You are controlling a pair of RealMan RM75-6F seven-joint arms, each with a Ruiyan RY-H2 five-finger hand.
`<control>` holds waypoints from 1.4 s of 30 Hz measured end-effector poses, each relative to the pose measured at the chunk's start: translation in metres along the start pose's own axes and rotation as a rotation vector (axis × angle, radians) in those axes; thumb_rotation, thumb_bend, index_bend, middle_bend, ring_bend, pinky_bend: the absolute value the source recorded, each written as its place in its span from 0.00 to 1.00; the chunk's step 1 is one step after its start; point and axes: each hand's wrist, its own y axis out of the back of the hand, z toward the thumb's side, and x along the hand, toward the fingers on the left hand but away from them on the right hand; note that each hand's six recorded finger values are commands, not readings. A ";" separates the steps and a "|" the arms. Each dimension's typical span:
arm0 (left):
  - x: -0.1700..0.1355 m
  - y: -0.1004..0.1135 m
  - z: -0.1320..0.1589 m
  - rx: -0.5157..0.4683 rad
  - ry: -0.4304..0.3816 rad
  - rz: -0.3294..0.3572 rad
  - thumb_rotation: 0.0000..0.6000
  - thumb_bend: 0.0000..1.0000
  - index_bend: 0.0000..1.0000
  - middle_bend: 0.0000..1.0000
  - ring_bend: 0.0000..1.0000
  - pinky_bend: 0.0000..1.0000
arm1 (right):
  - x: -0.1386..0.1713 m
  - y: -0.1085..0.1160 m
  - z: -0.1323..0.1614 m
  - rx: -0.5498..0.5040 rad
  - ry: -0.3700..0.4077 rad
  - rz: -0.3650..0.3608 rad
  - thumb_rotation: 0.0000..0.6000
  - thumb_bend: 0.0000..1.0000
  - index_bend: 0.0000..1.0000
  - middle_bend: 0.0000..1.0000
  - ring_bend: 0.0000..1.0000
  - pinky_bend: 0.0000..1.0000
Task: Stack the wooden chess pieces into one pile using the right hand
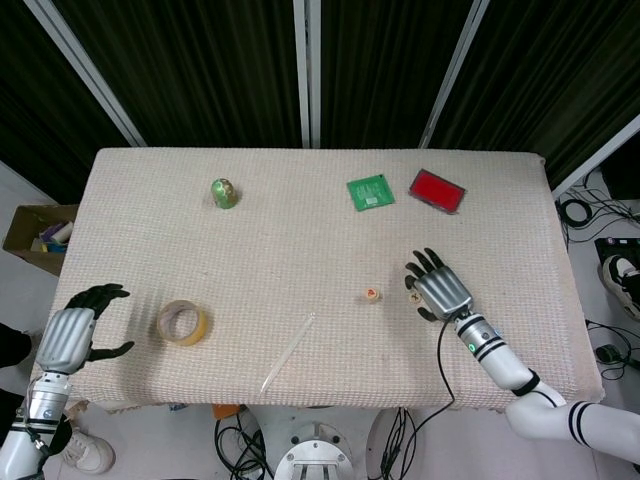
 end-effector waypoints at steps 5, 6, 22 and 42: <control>-0.002 0.002 -0.002 0.003 0.011 0.003 1.00 0.00 0.26 0.19 0.17 0.21 | -0.007 -0.012 0.001 -0.008 0.005 0.014 1.00 0.26 0.42 0.21 0.00 0.00; -0.002 0.002 -0.003 0.003 0.012 0.003 1.00 0.00 0.26 0.19 0.17 0.21 | -0.008 -0.013 0.001 -0.010 0.007 0.013 1.00 0.27 0.42 0.21 0.00 0.00; -0.002 0.001 -0.003 0.004 0.015 -0.003 1.00 0.00 0.26 0.19 0.17 0.21 | -0.011 -0.011 -0.001 0.002 0.011 0.012 1.00 0.31 0.44 0.22 0.00 0.00; -0.003 0.004 -0.003 0.005 0.015 0.007 1.00 0.00 0.26 0.19 0.17 0.21 | -0.012 0.053 0.037 0.024 0.137 -0.094 1.00 0.37 0.55 0.24 0.00 0.00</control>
